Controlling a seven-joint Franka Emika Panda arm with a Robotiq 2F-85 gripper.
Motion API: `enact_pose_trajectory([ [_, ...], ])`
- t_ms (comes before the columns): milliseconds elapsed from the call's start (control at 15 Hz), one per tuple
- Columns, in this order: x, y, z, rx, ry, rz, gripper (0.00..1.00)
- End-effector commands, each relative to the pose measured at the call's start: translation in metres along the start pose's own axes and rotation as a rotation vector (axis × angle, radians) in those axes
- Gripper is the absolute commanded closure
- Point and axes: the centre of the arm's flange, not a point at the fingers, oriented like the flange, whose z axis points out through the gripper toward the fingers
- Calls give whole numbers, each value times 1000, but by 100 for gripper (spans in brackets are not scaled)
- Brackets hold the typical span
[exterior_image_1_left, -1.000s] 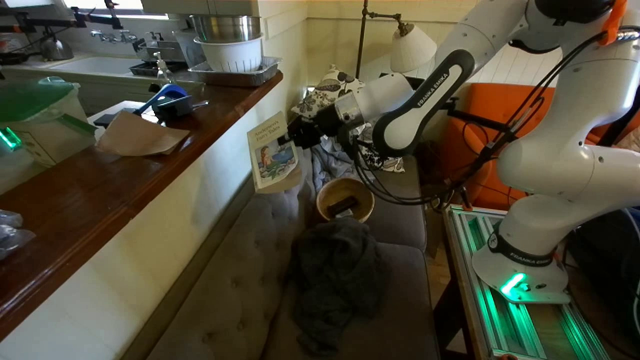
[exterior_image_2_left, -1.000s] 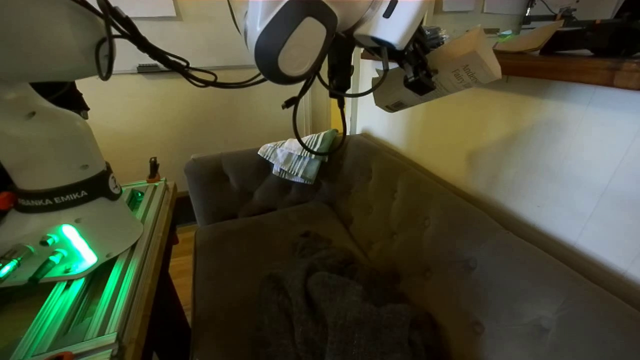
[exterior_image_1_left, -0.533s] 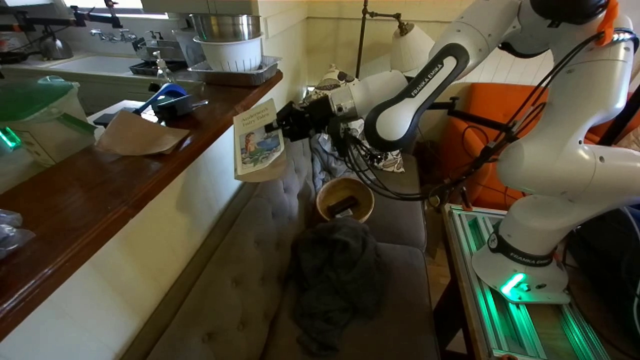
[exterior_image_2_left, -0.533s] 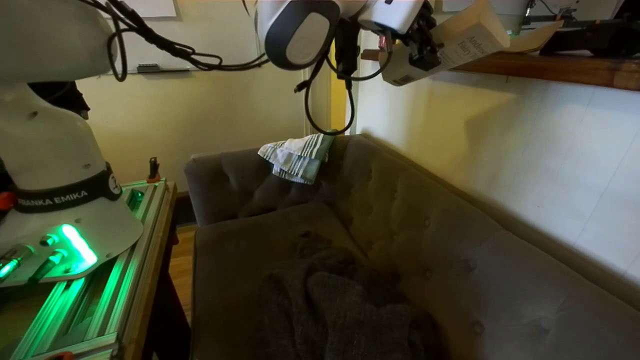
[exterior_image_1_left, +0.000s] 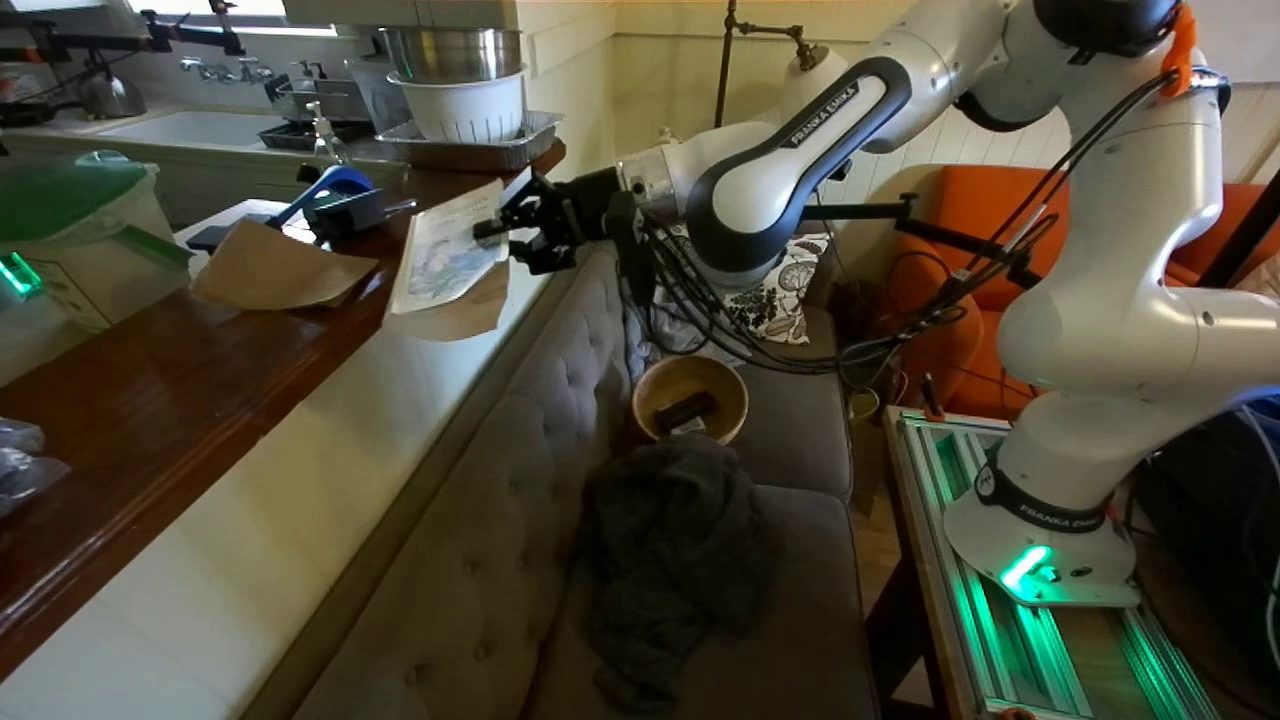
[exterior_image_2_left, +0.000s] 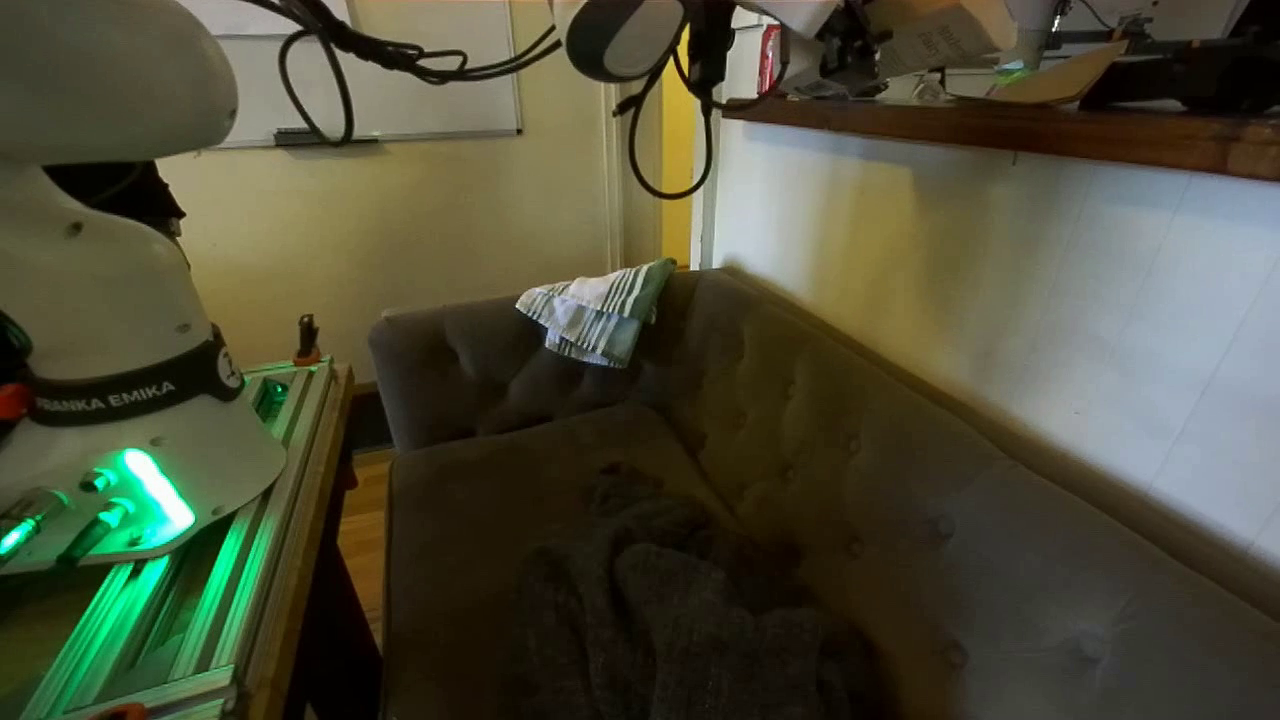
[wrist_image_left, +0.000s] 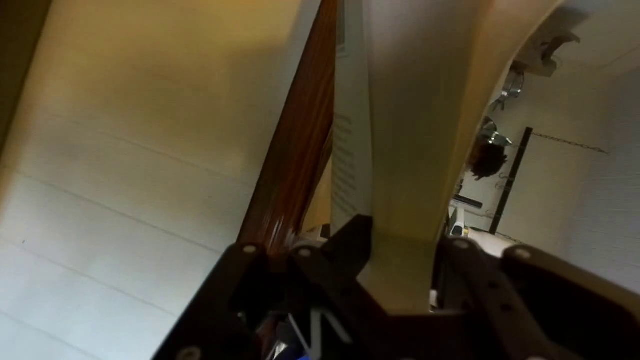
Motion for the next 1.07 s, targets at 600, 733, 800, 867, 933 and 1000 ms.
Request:
enact_pose_trajectory([
  [600,-65,-55,63,81,-109,180,73],
  [733,-63,-52,63,80,-106,186,93],
  [800,-68,-50,72,98,-60,208,93],
  [867,-72,-48,80,109,-6,216,93],
  [933,-77,-45,87,120,29,229,93],
  [1000,-81,-42,92,124,61,243,93],
])
